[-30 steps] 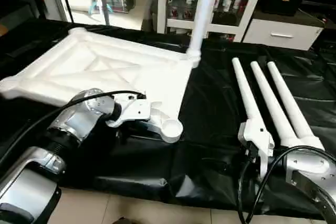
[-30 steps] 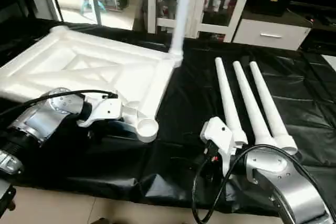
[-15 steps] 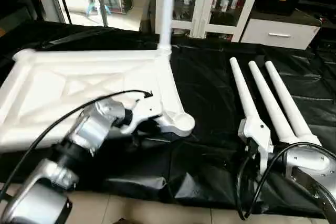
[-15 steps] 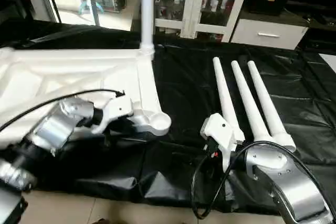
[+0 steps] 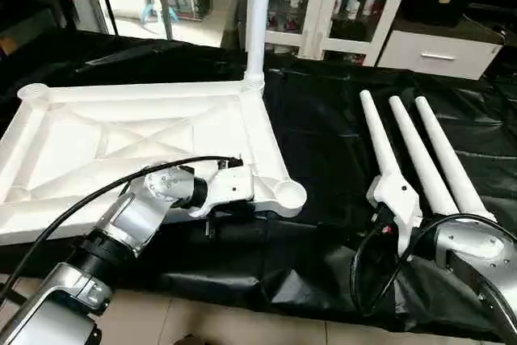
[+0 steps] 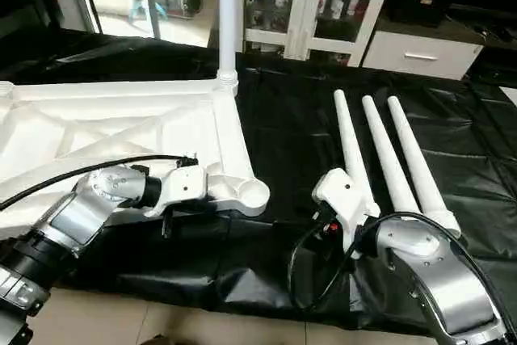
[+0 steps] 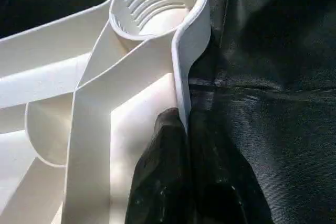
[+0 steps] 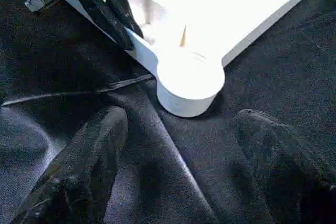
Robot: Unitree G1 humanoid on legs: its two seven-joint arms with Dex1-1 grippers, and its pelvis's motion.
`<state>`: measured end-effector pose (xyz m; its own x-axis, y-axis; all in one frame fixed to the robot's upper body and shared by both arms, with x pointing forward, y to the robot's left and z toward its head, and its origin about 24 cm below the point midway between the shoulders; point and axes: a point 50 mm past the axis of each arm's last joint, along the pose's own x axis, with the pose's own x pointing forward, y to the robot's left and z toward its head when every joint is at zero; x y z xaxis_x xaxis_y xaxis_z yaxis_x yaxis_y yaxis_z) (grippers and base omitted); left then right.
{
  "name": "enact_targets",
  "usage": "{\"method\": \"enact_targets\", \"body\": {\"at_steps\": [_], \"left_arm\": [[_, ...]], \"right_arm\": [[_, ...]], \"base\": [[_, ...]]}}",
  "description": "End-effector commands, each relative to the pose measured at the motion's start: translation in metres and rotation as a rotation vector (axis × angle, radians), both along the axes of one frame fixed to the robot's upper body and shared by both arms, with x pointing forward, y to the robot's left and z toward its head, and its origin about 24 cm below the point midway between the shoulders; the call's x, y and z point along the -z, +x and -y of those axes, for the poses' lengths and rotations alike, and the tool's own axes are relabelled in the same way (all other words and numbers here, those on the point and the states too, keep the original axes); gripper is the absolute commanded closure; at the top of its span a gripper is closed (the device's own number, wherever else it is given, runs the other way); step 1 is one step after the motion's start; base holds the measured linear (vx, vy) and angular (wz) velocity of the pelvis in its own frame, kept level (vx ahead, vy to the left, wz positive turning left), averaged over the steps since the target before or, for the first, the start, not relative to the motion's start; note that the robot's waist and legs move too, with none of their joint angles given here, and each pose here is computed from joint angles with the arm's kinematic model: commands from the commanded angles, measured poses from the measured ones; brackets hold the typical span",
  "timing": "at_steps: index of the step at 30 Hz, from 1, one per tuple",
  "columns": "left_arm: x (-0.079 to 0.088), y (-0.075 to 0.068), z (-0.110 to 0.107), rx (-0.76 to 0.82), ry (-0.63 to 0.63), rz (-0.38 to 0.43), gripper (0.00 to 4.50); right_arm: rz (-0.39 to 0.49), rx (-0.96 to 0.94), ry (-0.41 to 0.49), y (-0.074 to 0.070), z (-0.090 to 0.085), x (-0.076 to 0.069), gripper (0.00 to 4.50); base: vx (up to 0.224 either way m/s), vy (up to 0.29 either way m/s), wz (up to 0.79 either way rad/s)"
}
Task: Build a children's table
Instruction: Rotate table base, then pick table leg
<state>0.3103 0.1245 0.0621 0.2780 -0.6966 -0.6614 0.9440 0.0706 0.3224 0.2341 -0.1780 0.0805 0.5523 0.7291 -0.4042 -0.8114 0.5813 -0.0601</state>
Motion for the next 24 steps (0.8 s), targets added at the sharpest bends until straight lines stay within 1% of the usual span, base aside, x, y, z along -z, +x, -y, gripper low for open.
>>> {"method": "enact_targets", "body": {"at_steps": [1, 3, 4, 5, 7, 9, 10, 11, 13, 14, 15, 16, 17, 18, 19, 20, 22, 23, 24], "left_arm": [[0.001, 0.003, -0.006, -0.030, 0.027, -0.007, 3.89], [-0.004, 0.003, -0.005, -0.037, -0.009, -0.008, 3.81], [-0.004, 0.003, -0.005, -0.037, -0.009, -0.008, 3.81], [-0.014, 0.004, -0.006, -0.032, -0.059, -0.003, 3.56], [-0.017, 0.004, -0.006, -0.027, -0.072, 0.001, 3.51], [-0.025, 0.002, -0.007, -0.029, -0.125, -0.015, 3.43], [-0.033, -0.001, -0.008, -0.034, -0.174, -0.038, 3.43], [-0.038, -0.003, -0.010, -0.039, -0.206, -0.052, 3.43], [-0.045, -0.005, -0.013, -0.062, -0.251, -0.061, 3.43], [-0.046, -0.005, -0.014, -0.071, -0.259, -0.059, 3.43], [-0.056, -0.002, -0.018, -0.152, -0.331, -0.028, 3.39], [-0.060, 0.000, -0.020, -0.187, -0.362, -0.009, 3.36], [-0.062, 0.001, -0.021, -0.205, -0.378, 0.001, 3.36], [-0.064, 0.002, -0.021, -0.274, -0.428, 0.022, 3.36], [-0.065, 0.002, -0.020, -0.296, -0.447, 0.028, 3.36], [-0.066, 0.000, -0.017, -0.323, -0.481, 0.041, 3.36], [-0.065, -0.003, -0.014, -0.323, -0.488, 0.033, 3.36], [-0.063, -0.013, -0.006, -0.282, -0.497, -0.004, 3.36], [-0.063, -0.013, -0.006, -0.282, -0.497, -0.004, 3.36]], "right_arm": [[0.035, 0.032, 0.003, 0.005, 0.005, -0.005, 0.87], [0.038, 0.037, 0.007, 0.006, 0.005, -0.005, 0.87], [0.038, 0.037, 0.007, 0.006, 0.005, -0.005, 0.87], [0.043, 0.048, 0.028, 0.007, 0.005, -0.007, 0.87], [0.046, 0.052, 0.036, 0.008, 0.005, -0.008, 0.87], [0.055, 0.084, 0.060, 0.012, 0.005, -0.012, 0.87], [0.068, 0.135, 0.078, 0.018, 0.007, -0.015, 0.87], [0.077, 0.191, 0.078, 0.023, 0.010, -0.017, 0.87], [0.077, 0.306, 0.049, 0.034, 0.016, -0.016, 0.87], [0.074, 0.321, 0.048, 0.036, 0.017, -0.016, 0.87], [0.041, 0.435, 0.051, 0.049, 0.024, -0.014, 0.70], [0.034, 0.480, 0.051, 0.054, 0.027, -0.014, 0.60], [0.032, 0.503, 0.050, 0.057, 0.028, -0.014, 0.54], [0.023, 0.554, 0.048, 0.065, 0.030, -0.014, 0.54], [0.025, 0.575, 0.040, 0.068, 0.031, -0.014, 0.43], [0.024, 0.623, 0.022, 0.075, 0.033, -0.013, 0.29], [0.015, 0.655, 0.007, 0.079, 0.035, -0.012, 0.12], [0.007, 0.715, -0.045, 0.087, 0.038, -0.010, 0.11], [0.007, 0.715, -0.045, 0.087, 0.038, -0.010, 0.06]], "base": [[0.000, 0.000, 0.00], [0.000, 0.000, 0.00], [0.000, 0.000, 0.00], [0.000, 0.000, 0.00], [0.000, 0.000, 0.00], [0.000, 0.000, 0.00], [0.000, 0.000, 0.00], [0.000, 0.000, 0.00], [0.000, 0.000, 0.00], [0.000, 0.000, 0.00], [0.000, 0.000, 0.00], [0.000, 0.000, 0.00], [0.000, 0.000, 0.00], [0.000, 0.000, 0.00], [0.000, 0.000, 0.00], [0.000, 0.000, 0.00], [0.000, 0.000, 0.00], [0.000, 0.000, 0.00], [0.000, 0.000, 0.00]]}}
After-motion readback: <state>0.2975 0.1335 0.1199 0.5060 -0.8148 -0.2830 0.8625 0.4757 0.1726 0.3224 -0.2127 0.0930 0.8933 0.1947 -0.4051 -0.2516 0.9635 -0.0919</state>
